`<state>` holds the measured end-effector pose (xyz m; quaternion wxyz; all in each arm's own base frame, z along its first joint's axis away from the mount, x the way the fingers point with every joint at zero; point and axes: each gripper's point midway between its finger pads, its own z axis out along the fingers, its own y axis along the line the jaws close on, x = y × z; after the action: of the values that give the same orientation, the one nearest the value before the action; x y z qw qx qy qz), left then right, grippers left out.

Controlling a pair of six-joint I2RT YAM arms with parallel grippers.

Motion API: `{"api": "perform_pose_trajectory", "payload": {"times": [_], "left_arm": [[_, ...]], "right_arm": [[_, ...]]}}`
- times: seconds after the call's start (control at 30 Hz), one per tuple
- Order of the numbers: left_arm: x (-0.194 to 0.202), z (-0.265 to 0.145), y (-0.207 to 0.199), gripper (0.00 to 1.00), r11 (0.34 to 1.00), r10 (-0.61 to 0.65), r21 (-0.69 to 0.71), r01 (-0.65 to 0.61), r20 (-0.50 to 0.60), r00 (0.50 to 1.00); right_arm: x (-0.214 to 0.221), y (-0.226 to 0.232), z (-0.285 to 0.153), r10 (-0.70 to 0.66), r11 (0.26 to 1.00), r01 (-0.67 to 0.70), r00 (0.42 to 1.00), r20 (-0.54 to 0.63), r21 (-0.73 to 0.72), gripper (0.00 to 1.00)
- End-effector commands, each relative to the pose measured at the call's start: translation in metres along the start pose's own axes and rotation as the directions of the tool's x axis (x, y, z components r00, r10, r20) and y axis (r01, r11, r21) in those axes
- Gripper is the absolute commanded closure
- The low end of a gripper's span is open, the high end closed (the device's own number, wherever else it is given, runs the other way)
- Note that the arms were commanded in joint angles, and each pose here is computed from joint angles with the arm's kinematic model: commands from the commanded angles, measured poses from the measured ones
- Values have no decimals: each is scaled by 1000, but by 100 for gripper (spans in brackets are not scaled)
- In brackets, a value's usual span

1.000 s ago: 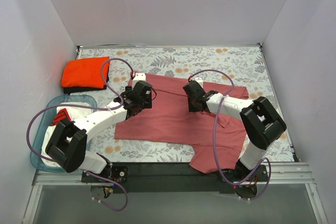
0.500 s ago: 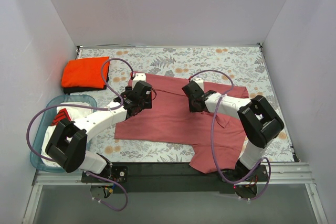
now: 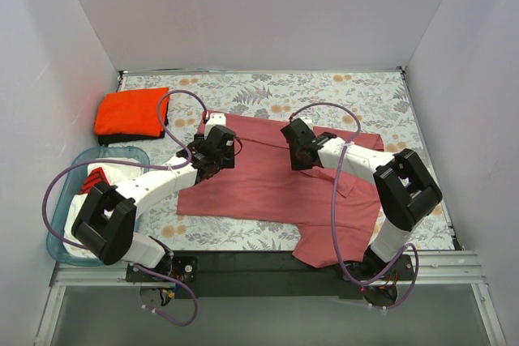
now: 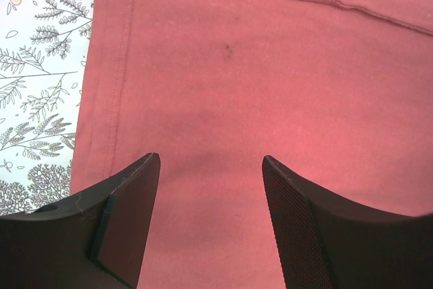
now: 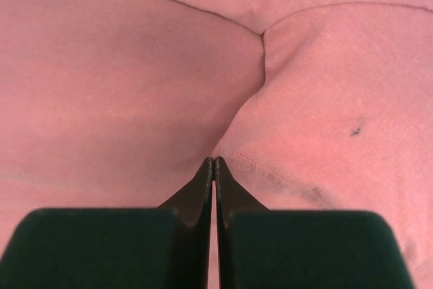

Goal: Fold and stack the t-shirts
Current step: Fold the tshirt

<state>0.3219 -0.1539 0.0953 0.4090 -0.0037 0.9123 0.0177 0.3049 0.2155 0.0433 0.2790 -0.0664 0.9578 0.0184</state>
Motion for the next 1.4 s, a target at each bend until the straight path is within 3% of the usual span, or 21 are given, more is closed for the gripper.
{"api": "perform_pose_trajectory", "payload": {"times": [0.0, 0.2, 0.47, 0.57, 0.7, 0.77, 0.83, 0.87, 0.93, 1.03, 1.2, 1.37], "left_arm": [[-13, -3, -3, 39, 1000, -14, 0, 14, 20, 1000], [-12, -2, -2, 39, 1000, -11, -2, 11, 18, 1000], [-9, -1, -4, 39, 1000, -6, 6, 5, 4, 1000], [-8, 0, -5, 39, 1000, -9, 7, 9, 3, 1000], [-9, 0, -6, 39, 1000, -14, 10, 14, 1, 1000], [-11, 0, -4, 39, 1000, -25, 1, 25, 9, 1000], [-18, 0, -3, 39, 999, -53, -10, 53, 29, 998], [-23, 3, 1, 38, 996, -83, -9, 83, 28, 996], [-36, 10, -1, 38, 990, -143, 7, 143, 26, 989], [-62, 29, 1, 38, 976, -219, 24, 218, 18, 976], [-101, 72, 12, 38, 970, -243, -27, 243, 29, 970], [-114, 121, 24, 38, 960, -268, -77, 268, 8, 963]], "right_arm": [[-17, 12, -15, -13, 999, 13, 1000, 6, -46, 99], [-30, 16, -20, -76, 996, 75, 997, -16, -38, 97], [-17, 22, -27, -148, 984, 139, 987, -68, -114, 73], [-12, 6, -34, -104, 991, 99, 993, -62, -88, 69], [-19, -51, -39, 23, 1000, -23, 1000, -14, -12, 59], [-16, -70, -43, 103, 992, -103, 995, -6, -71, 59], [-43, -112, -46, 261, 962, -249, 960, 101, -117, 58], [-34, -112, -43, 302, 938, -283, 950, 75, -200, 57], [-57, -153, -44, 432, 890, -388, 886, 169, -241, 56], [-70, -193, -40, 584, 796, -504, 785, 205, -334, 56], [-85, -229, -28, 690, 702, -569, 692, 211, -428, 59], [-88, -245, -5, 704, 692, -597, 682, 198, -405, 60]]}}
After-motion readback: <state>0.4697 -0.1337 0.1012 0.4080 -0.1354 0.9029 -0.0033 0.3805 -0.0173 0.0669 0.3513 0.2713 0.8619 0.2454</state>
